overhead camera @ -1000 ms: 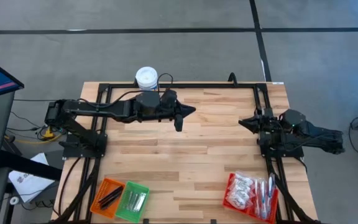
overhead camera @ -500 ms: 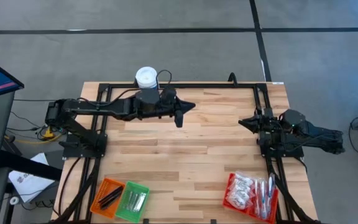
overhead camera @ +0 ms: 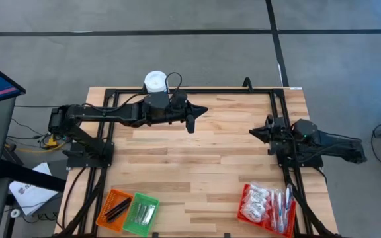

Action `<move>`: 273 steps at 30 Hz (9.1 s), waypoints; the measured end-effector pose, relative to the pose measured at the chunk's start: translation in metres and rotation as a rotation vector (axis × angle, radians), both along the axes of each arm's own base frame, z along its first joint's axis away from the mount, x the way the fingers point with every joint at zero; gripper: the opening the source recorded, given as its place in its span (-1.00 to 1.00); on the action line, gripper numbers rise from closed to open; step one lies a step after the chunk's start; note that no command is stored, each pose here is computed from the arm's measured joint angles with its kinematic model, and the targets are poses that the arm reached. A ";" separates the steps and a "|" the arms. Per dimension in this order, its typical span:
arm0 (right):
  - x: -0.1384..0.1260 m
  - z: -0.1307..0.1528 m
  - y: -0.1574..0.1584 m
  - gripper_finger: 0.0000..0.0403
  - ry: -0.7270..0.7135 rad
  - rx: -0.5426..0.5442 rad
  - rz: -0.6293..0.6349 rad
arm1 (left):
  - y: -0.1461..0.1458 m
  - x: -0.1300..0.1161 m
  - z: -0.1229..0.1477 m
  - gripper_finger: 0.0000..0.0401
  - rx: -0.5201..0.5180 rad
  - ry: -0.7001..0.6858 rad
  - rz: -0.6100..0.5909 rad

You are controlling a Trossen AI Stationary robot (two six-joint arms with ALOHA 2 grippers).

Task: Pick & Place Travel size toiletries
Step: Return to Home Position

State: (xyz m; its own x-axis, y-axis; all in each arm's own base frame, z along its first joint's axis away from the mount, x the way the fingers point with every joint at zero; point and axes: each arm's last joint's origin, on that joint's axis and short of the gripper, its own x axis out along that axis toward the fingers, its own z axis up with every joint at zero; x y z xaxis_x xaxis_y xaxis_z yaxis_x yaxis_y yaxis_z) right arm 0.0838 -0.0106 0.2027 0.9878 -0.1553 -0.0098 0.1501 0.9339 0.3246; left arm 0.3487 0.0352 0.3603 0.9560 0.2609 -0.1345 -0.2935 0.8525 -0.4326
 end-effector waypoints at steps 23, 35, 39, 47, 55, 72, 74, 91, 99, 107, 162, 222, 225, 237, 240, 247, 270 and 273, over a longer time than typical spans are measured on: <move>0.012 -0.026 0.001 -1.00 -0.125 0.003 -0.001 | -0.001 0.000 0.000 -0.99 -0.014 -0.006 -0.027; 0.013 -0.034 0.001 -1.00 -0.072 0.209 0.000 | 0.001 0.000 0.001 -0.99 -0.013 -0.019 -0.023; 0.014 -0.035 0.001 -1.00 -0.078 0.318 0.003 | 0.003 0.000 0.002 -0.99 -0.004 -0.026 -0.065; 0.014 -0.035 0.001 -1.00 -0.082 0.344 0.003 | 0.003 -0.015 0.018 -0.99 0.096 -0.040 -0.205; 0.014 -0.035 0.001 -1.00 -0.084 0.344 0.003 | -0.005 -0.064 0.053 -1.00 0.274 -0.113 -0.300; 0.014 -0.035 0.001 -1.00 -0.089 0.343 0.003 | -0.016 -0.152 -0.023 -1.00 0.201 -0.157 -0.394; 0.014 -0.035 0.001 -1.00 -0.089 0.343 0.003 | -0.018 -0.163 -0.026 -1.00 0.220 -0.198 -0.389; 0.014 -0.035 0.001 -1.00 -0.089 0.343 0.003 | -0.005 -0.210 -0.101 -1.00 0.245 -0.210 -0.312; 0.014 -0.035 0.001 -1.00 -0.088 0.343 0.003 | 0.002 -0.233 -0.111 -1.00 0.295 -0.307 -0.119; 0.014 -0.035 0.001 -1.00 -0.089 0.343 0.003 | 0.001 -0.251 -0.126 -1.00 0.272 -0.378 0.022; 0.014 -0.035 0.001 -1.00 -0.089 0.343 0.003 | -0.018 -0.255 -0.174 -1.00 0.268 -0.308 -0.093; 0.014 -0.035 0.001 -1.00 -0.088 0.343 0.003 | -0.025 -0.250 -0.194 -0.99 0.178 -0.111 -0.188; 0.014 -0.035 0.001 -1.00 -0.088 0.343 0.003 | -0.025 -0.250 -0.194 -0.99 0.179 -0.116 -0.187; 0.014 -0.035 0.001 -1.00 -0.088 0.343 0.003 | -0.025 -0.250 -0.193 -1.00 0.181 -0.125 -0.187; 0.014 -0.035 0.001 -1.00 -0.088 0.343 0.003 | -0.025 -0.250 -0.193 -1.00 0.181 -0.127 -0.186; 0.014 -0.035 0.001 -1.00 -0.088 0.343 0.003 | -0.025 -0.250 -0.192 -1.00 0.182 -0.131 -0.186; 0.014 -0.035 0.001 -1.00 -0.088 0.343 0.003 | -0.025 -0.250 -0.192 -1.00 0.183 -0.131 -0.186; 0.014 -0.035 0.001 -1.00 -0.089 0.343 0.003 | -0.025 -0.250 -0.192 -1.00 0.182 -0.131 -0.186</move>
